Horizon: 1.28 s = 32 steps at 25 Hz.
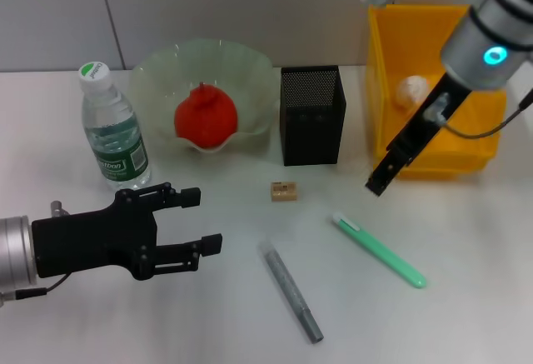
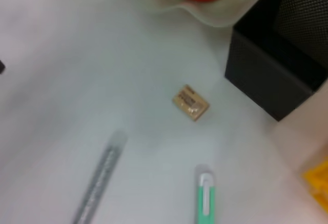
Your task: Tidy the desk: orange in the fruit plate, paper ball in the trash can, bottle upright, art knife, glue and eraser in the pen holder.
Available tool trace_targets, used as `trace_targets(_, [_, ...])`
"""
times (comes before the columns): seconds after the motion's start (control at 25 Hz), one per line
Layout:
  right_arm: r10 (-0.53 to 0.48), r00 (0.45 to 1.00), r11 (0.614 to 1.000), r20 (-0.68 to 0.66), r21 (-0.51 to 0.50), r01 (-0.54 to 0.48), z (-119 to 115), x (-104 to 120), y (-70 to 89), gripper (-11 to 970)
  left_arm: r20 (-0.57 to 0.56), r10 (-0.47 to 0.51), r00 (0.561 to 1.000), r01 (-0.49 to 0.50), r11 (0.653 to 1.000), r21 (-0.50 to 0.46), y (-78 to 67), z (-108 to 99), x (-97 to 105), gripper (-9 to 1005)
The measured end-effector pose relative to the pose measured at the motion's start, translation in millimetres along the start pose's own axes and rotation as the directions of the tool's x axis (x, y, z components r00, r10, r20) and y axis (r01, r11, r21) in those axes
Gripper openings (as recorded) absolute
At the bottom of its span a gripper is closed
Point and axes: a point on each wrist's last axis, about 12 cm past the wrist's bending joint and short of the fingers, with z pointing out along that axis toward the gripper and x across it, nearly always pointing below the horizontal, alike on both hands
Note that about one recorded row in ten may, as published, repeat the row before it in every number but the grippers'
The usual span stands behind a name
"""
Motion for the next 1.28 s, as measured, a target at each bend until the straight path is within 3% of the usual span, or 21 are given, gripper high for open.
trace_targets(0.32, [-0.076, 0.996, 0.996, -0.052, 0.038, 0.078, 30.9, -10.8, 19.2, 839, -0.004, -0.001, 1.0, 0.001, 1.0, -0.009, 1.5, 0.5, -0.2, 797])
trace_targets(0.6, [-0.054, 0.996, 0.998, -0.074, 0.036, 0.057, 54.0, -8.5, 17.6, 839, -0.004, -0.008, 1.0, 0.008, 1.0, -0.011, 1.7, 1.7, 0.7, 797])
trace_targets(1.28, [-0.099, 0.993, 0.994, -0.068, 0.028, 0.101, 77.1, -4.9, 24.7, 839, -0.03, -0.014, 0.999, 0.013, 1.0, -0.016, 2.8, 5.8, 3.7, 797])
